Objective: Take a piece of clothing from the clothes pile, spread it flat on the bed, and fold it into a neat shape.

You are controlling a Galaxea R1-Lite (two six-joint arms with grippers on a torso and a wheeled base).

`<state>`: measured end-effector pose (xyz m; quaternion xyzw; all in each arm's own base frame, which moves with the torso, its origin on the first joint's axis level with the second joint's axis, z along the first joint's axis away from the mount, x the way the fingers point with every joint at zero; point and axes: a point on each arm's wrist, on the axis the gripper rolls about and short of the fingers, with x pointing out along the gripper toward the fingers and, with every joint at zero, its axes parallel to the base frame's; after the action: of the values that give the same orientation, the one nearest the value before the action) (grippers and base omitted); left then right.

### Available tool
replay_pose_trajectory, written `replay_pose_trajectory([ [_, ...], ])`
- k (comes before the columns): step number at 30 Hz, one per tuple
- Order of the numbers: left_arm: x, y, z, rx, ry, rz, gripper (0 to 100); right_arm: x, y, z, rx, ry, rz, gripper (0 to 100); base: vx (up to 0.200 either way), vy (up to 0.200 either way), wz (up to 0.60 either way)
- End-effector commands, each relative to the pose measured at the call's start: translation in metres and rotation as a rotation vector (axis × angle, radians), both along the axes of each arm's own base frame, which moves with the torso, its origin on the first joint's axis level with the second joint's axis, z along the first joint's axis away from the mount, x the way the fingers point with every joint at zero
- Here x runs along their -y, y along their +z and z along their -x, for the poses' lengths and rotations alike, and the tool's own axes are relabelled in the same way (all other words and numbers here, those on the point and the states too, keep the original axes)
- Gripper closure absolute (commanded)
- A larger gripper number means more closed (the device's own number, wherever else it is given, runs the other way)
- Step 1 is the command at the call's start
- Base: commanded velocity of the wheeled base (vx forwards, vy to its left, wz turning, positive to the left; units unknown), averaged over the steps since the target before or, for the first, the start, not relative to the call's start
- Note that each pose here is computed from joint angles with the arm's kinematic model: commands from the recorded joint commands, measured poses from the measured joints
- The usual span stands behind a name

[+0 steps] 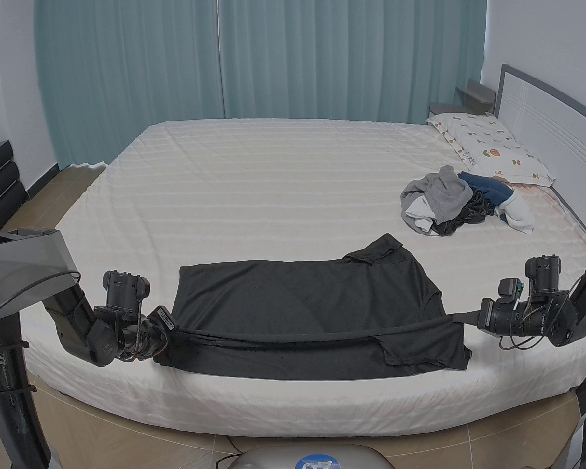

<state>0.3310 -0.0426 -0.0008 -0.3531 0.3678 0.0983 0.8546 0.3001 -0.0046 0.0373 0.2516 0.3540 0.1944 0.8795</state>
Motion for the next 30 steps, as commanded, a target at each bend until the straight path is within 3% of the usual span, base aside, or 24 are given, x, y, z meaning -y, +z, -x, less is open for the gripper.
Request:
replay_pose_trajectory([
  [1,0.004,-0.009,-0.009,-0.006,0.015,0.005,100,-0.003,-0.017,-0.012,-0.017,-0.017,-0.006,100,0.0,0.0,0.0],
  [10,0.007,-0.009,-0.015,0.01,0.019,0.015,100,-0.009,-0.04,-0.024,0.008,-0.069,-0.007,100,0.0,0.0,0.0],
  [11,0.008,-0.009,-0.016,0.011,0.019,0.018,100,-0.01,-0.043,-0.025,0.006,-0.068,-0.011,0,0.0,0.0,0.0],
  [12,0.01,-0.008,-0.017,0.014,0.029,0.031,0,-0.01,-0.047,-0.026,0.004,-0.066,-0.011,0,0.0,0.0,0.0],
  [18,0.012,-0.005,-0.023,0.034,0.054,0.066,0,-0.012,-0.047,-0.031,0.033,-0.093,-0.054,0,0.0,0.0,0.0],
  [21,0.011,-0.004,-0.025,0.039,0.081,0.094,0,-0.011,-0.038,-0.026,0.065,-0.151,-0.127,0,0.0,0.0,0.0],
  [25,0.009,0.0,-0.028,0.054,0.115,0.125,0,-0.014,-0.028,-0.016,0.087,-0.188,-0.149,0,0.0,0.0,0.0],
  [27,0.001,0.006,-0.032,0.068,0.182,0.195,0,-0.03,-0.024,0.003,0.027,-0.19,-0.172,0,0.0,0.0,0.0],
  [30,-0.005,0.013,-0.032,0.081,0.215,0.24,0,-0.05,-0.029,0.016,-0.042,-0.225,-0.178,0,0.0,0.0,0.0],
])
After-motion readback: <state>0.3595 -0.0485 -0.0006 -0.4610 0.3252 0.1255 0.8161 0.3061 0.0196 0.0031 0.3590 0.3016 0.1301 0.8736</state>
